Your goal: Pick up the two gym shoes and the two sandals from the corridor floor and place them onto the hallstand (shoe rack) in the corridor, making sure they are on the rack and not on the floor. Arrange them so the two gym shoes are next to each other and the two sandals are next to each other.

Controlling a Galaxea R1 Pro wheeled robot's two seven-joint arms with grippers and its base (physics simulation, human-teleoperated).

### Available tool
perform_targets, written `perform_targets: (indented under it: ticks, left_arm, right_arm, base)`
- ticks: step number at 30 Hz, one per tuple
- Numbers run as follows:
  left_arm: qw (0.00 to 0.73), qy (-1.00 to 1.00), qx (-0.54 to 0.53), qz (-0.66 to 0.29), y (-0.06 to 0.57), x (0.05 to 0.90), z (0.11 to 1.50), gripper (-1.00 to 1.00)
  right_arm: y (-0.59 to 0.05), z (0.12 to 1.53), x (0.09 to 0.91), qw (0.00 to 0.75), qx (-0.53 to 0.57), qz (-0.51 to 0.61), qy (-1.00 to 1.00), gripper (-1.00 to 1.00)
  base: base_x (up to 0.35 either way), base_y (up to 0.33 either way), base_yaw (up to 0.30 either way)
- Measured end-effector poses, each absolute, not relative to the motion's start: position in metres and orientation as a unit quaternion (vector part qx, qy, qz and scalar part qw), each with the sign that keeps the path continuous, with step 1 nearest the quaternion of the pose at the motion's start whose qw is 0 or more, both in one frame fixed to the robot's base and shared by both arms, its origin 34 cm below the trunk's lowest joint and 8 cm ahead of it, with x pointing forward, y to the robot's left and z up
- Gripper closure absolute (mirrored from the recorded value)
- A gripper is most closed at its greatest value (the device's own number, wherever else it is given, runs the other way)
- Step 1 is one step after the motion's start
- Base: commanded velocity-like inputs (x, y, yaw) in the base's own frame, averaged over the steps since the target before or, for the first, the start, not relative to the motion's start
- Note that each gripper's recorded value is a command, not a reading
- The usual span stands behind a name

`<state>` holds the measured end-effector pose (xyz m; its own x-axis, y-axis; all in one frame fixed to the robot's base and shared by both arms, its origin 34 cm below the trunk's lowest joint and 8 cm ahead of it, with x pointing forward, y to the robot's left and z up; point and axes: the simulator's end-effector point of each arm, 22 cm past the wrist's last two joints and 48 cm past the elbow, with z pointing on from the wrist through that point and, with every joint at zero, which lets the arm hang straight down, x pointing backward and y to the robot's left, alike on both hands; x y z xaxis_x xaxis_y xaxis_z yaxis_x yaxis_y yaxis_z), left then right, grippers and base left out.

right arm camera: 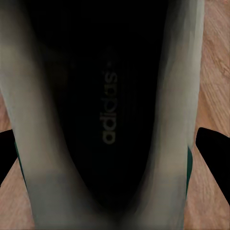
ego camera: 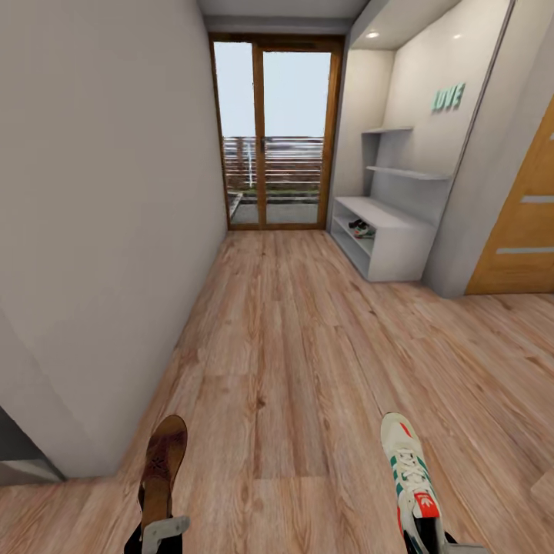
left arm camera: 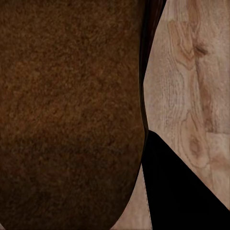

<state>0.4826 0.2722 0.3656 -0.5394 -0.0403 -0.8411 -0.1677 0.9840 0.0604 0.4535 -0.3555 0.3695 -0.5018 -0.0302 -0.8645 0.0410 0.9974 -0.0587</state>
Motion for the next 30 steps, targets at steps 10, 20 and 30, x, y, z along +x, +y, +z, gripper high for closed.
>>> perform_targets:
  ticks: [10, 20, 30]
  left_arm:
    - [0.476, 0.875, -0.059, 0.067, 0.2719, 0.4828, 0.3657, 1.00]
    - [0.472, 0.877, -0.059, 0.066, 0.2710, 0.4794, 0.3624, 1.00]
    - [0.470, 0.878, -0.058, 0.066, 0.2702, 0.4775, 0.3604, 1.00]
  right_arm:
    - [-0.3556, 0.3694, 0.4533, 0.499, 0.003, -0.036, 0.866, 1.00]
    - [-0.3556, 0.3693, 0.4533, 0.499, 0.003, -0.036, 0.866, 1.00]
    - [-0.3556, 0.3693, 0.4532, 0.499, 0.003, -0.036, 0.866, 1.00]
  base:
    - [0.340, 0.000, 0.000]
    - [0.340, 0.000, 0.000]
    - [0.340, 0.000, 0.000]
